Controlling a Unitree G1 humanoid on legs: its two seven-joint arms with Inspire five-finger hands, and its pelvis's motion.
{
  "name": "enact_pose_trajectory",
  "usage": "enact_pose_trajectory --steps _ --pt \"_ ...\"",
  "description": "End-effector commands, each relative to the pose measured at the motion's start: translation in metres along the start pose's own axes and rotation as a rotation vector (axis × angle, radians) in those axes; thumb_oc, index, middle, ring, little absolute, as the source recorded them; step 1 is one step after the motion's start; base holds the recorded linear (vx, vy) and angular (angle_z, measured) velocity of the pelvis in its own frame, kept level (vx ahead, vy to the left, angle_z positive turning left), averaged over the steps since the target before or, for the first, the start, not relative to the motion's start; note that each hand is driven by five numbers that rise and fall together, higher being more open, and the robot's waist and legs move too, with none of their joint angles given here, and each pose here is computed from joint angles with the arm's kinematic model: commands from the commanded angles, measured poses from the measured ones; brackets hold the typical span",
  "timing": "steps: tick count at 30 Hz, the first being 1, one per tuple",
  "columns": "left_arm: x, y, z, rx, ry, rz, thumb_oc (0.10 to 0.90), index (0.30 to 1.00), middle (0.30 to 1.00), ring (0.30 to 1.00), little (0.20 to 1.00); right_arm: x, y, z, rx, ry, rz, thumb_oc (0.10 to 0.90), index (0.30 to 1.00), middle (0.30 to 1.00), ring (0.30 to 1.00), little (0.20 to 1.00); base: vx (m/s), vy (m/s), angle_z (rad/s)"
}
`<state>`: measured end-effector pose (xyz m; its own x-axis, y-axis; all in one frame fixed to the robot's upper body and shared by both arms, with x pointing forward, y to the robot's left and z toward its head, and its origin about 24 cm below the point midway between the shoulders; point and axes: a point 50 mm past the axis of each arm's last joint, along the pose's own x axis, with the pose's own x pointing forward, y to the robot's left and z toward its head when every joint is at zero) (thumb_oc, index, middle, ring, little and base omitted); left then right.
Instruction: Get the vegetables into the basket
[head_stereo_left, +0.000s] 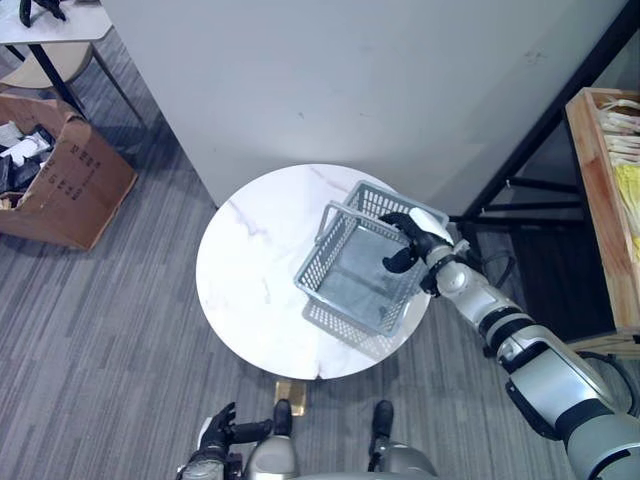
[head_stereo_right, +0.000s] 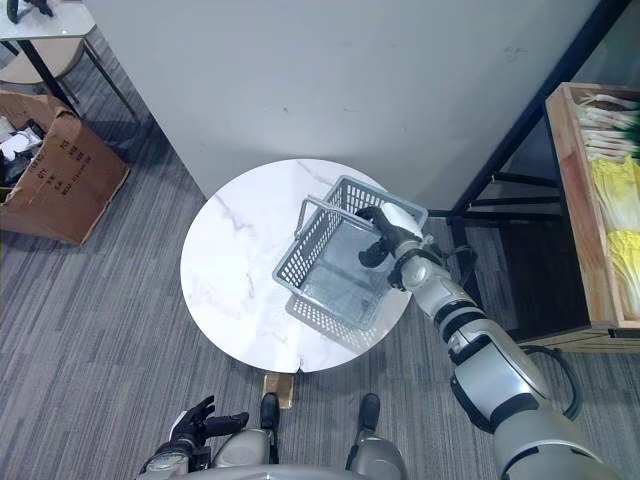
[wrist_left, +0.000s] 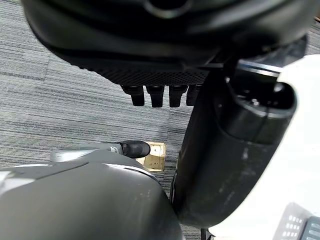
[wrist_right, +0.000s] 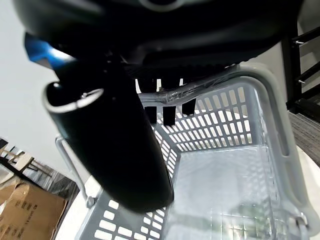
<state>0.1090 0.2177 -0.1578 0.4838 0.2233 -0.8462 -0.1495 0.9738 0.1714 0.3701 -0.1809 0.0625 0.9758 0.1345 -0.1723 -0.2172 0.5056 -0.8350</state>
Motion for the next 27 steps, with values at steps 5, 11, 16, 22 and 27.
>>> enact_pose_trajectory --steps 5,11,16,22,27 --pt "-0.013 0.011 -0.047 0.174 0.166 -0.005 0.9 1.0 1.0 1.0 1.0 -0.004 -0.048 0.084 -0.218 -0.426 -0.109 0.4 0.3 0.3 0.3 0.3 0.01 0.001 0.0" --pt "-0.016 0.019 -0.055 0.161 0.196 0.015 0.9 1.0 1.0 1.0 1.0 -0.037 -0.07 0.087 -0.324 -0.571 -0.154 0.4 0.3 0.3 0.3 0.3 0.01 0.0 -0.01" --pt "-0.019 0.024 -0.061 0.167 0.218 0.02 0.9 1.0 1.0 1.0 1.0 -0.067 -0.093 0.081 -0.342 -0.637 -0.213 0.4 0.3 0.3 0.3 0.3 0.0 -0.002 -0.02" --pt "-0.021 0.026 -0.067 0.168 0.239 0.02 0.9 1.0 1.0 1.0 1.0 -0.099 -0.111 0.071 -0.331 -0.661 -0.258 0.4 0.3 0.3 0.3 0.3 0.0 -0.002 -0.04" --pt "-0.022 0.027 -0.069 0.151 0.251 0.021 0.9 1.0 1.0 1.0 1.0 -0.116 -0.11 0.056 -0.317 -0.635 -0.259 0.4 0.3 0.3 0.3 0.3 0.01 0.006 -0.06"
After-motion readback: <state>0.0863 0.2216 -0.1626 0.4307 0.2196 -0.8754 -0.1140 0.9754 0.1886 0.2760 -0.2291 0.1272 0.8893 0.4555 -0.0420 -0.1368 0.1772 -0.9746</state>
